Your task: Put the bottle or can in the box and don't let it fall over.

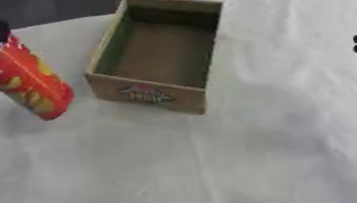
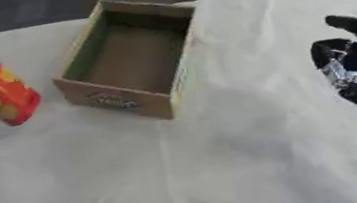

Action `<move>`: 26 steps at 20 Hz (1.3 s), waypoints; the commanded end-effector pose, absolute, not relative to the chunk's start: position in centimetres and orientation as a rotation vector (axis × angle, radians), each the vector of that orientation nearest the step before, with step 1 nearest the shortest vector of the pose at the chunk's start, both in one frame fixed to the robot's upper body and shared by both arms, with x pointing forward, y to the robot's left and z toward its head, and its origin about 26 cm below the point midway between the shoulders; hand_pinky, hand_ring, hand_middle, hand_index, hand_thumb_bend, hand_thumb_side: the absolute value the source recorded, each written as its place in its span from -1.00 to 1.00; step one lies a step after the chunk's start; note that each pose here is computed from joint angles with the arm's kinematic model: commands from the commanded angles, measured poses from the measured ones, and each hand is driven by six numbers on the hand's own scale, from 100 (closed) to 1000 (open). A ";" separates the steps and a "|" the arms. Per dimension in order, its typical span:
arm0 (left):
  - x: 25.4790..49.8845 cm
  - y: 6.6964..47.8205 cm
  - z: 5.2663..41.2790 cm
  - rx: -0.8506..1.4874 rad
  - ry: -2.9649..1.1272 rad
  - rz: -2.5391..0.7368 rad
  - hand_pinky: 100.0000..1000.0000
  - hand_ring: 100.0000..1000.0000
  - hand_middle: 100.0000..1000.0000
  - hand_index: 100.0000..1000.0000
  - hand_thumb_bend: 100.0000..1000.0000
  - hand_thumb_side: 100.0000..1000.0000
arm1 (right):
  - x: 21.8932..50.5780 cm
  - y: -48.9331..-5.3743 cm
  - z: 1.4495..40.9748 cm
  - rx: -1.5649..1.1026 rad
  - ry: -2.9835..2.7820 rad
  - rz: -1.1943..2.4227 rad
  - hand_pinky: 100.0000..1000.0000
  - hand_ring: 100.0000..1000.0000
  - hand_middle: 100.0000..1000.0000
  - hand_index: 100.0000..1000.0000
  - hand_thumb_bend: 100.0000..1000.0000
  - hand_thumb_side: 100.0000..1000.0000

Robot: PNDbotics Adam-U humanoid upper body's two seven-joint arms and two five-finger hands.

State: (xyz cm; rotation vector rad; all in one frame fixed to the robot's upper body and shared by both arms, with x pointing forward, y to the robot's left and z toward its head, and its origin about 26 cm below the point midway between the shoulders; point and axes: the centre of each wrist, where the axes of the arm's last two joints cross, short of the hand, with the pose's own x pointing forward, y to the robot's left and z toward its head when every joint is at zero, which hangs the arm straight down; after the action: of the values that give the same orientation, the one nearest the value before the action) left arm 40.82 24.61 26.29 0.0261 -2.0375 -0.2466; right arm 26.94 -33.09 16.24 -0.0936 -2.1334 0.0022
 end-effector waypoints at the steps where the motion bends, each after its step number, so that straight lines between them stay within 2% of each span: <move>1: 40.5 23.7 29.4 0.027 -2.101 -0.288 -0.28 -0.20 -0.86 -0.82 -1.00 -0.66 | 26.8 -33.5 17.5 -0.099 -2.168 0.028 0.44 0.36 0.64 0.49 -0.47 -0.78; 6: 41.1 21.6 32.3 0.035 -2.152 -0.343 -0.27 -0.20 -0.85 -0.82 -1.00 -0.78 | 27.0 -33.3 17.8 -0.079 -2.179 0.040 0.44 0.36 0.64 0.49 -0.47 -0.79; 10: 41.4 19.7 34.2 0.030 -2.200 -0.347 -0.27 -0.20 -0.85 -0.82 -1.00 -0.75 | 27.6 -32.6 18.7 -0.028 -2.197 0.082 0.44 0.36 0.64 0.49 -0.48 -0.76; 13: 41.7 18.8 35.2 0.068 -2.237 -0.350 -0.25 -0.18 -0.84 -0.82 -1.00 -0.92 | 28.0 -32.0 19.6 0.015 -2.220 0.113 0.44 0.36 0.64 0.49 -0.47 -0.80; 17: 42.4 18.2 35.6 0.150 -2.259 -0.352 -0.23 -0.17 -0.82 -0.81 -1.00 -0.90 | 28.4 -31.3 20.2 0.060 -2.232 0.149 0.44 0.36 0.65 0.49 -0.47 -0.78; 20: 43.4 17.7 35.0 0.159 -2.234 -0.391 -0.12 -0.09 -0.73 -0.78 -1.00 -1.00 | 28.6 -31.0 20.5 0.075 -2.234 0.164 0.44 0.36 0.65 0.49 -0.48 -0.78; 21: 43.7 17.6 34.7 0.160 -2.227 -0.411 -0.02 -0.03 -0.67 -0.75 -1.00 -1.00 | 28.6 -31.0 20.5 0.076 -2.235 0.168 0.44 0.36 0.65 0.49 -0.48 -0.78; 22: 43.9 17.6 34.5 0.166 -2.222 -0.426 0.15 0.10 -0.56 -0.64 -1.00 -1.00 | 28.6 -30.9 20.6 0.074 -2.237 0.171 0.43 0.36 0.65 0.49 -0.48 -0.78; 24: 44.4 17.6 34.0 0.176 -2.217 -0.449 0.28 0.22 -0.46 -0.54 -1.00 -1.00 | 28.6 -30.8 20.5 0.071 -2.235 0.181 0.43 0.36 0.65 0.49 -0.48 -0.78; 25: 44.5 17.6 33.9 0.181 -2.218 -0.463 0.50 0.48 -0.22 -0.30 -1.00 -1.00 | 28.6 -30.8 20.5 0.069 -2.233 0.183 0.43 0.36 0.65 0.49 -0.48 -0.78; 26: 44.7 17.7 33.7 0.184 -2.221 -0.485 0.76 0.70 0.03 0.12 -0.53 -0.94 | 28.6 -30.8 20.4 0.067 -2.232 0.183 0.43 0.36 0.65 0.49 -0.48 -0.78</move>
State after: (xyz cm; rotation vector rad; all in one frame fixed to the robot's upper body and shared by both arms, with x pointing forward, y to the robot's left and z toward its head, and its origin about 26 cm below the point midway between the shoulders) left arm 44.90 17.49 32.22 0.1672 -2.1766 -0.4708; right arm 28.82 -30.80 19.49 0.0777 -2.2043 0.1446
